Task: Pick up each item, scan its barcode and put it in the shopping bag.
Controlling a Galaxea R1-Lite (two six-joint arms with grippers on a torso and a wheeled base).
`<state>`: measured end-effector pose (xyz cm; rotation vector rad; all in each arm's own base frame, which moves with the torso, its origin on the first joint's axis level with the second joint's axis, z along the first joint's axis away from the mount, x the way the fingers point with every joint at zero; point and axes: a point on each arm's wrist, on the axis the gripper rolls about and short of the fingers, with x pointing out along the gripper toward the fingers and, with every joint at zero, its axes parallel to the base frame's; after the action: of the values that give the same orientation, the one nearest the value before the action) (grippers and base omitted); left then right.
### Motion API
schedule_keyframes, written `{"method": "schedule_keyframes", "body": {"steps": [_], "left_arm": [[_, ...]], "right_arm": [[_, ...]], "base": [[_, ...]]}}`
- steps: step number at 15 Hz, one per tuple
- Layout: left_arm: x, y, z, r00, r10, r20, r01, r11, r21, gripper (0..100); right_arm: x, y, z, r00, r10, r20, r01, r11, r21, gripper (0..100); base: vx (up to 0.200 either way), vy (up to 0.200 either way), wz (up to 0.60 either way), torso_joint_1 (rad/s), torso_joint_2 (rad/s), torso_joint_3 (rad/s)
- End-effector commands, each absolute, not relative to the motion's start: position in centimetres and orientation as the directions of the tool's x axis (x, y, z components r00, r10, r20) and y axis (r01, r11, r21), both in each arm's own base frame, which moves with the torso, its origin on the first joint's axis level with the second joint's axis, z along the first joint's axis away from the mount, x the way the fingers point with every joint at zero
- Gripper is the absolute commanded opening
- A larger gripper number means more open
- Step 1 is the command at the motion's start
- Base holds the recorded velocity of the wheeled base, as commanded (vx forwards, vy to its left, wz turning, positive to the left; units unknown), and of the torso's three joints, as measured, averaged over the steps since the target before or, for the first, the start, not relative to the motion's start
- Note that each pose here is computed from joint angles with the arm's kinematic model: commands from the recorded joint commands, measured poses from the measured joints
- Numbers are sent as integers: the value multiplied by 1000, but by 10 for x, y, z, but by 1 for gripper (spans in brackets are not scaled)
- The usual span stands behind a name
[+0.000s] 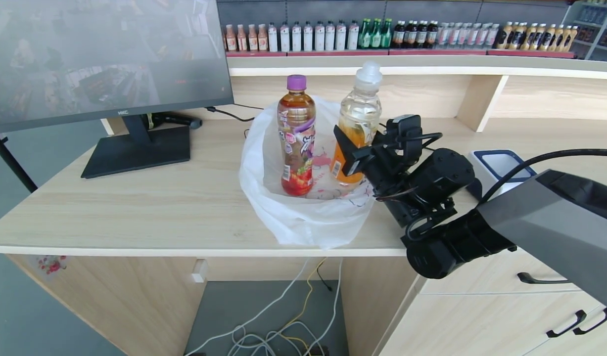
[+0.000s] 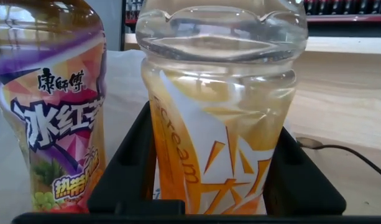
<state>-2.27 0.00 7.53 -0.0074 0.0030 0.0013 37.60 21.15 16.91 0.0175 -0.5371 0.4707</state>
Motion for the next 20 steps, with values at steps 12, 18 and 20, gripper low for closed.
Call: {"method": "schedule_keyframes", "body": {"steps": [12, 18, 20], "left_arm": [[-23, 0, 75, 1000, 2, -3, -2, 1000, -8, 100], [-23, 0, 75, 1000, 2, -3, -2, 1000, -8, 100], [-23, 0, 75, 1000, 2, -3, -2, 1000, -8, 100]], "right_arm": [[379, 213, 160, 762, 436, 479, -441, 891, -108, 0], [380, 211, 161, 763, 430, 482, -436, 894, -107, 100], [380, 209, 162, 765, 425, 484, -430, 896, -107, 100]], "base": [[0, 0, 0, 0, 0, 0], [0, 0, 0, 0, 0, 0], [0, 0, 0, 0, 0, 0]]}}
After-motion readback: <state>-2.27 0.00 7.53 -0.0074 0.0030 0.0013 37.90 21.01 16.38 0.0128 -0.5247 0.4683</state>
